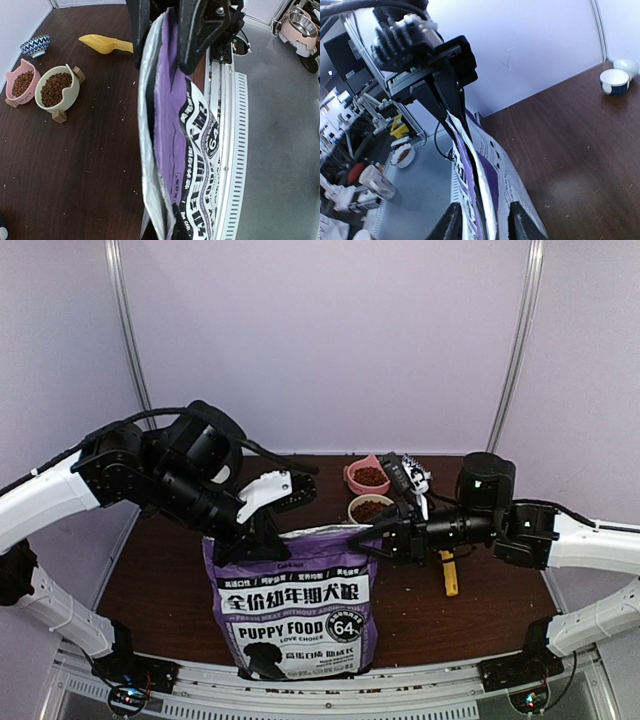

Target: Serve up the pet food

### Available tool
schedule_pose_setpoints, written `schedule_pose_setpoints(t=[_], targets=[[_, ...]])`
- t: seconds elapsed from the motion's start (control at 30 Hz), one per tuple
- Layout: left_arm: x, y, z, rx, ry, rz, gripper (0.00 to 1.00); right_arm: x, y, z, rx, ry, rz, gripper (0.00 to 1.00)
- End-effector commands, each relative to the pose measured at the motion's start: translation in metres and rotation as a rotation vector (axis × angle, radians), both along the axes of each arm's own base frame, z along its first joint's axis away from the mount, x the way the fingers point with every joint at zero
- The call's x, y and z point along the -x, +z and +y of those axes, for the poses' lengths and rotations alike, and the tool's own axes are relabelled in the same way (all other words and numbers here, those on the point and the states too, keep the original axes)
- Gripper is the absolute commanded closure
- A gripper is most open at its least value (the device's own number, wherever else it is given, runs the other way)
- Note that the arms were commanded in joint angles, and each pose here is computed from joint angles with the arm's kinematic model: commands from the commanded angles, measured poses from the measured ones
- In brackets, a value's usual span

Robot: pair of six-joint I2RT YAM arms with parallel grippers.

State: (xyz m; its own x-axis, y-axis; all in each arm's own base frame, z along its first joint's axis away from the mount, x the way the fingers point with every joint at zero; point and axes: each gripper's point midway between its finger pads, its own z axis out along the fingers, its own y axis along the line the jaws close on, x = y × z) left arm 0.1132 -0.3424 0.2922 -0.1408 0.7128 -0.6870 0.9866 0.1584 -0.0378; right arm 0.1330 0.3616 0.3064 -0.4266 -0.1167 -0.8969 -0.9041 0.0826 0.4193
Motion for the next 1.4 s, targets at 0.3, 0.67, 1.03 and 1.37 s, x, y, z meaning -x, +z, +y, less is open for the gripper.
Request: schedule_pose_setpoints(t=[0.3, 0.67, 1.03, 1.37], targets=[[-0.014, 0.010, -0.011, 0.060, 0.034, -0.051, 1.00, -0.009, -0.007, -0.029, -0.052, -0.114, -0.145, 0.41], [-0.014, 0.012, -0.014, 0.075, 0.033, -0.048, 1.00, -0.010, 0.006, -0.024, -0.043, -0.095, -0.216, 0.50], [-0.014, 0.013, -0.012, 0.077, 0.036, -0.052, 1.00, -0.007, 0.013, -0.017, -0.073, -0.053, -0.188, 0.79], [-0.016, 0.027, -0.031, 0.142, 0.029, -0.033, 0.61, -0.002, 0.015, -0.012, -0.066, -0.011, -0.171, 1.00]])
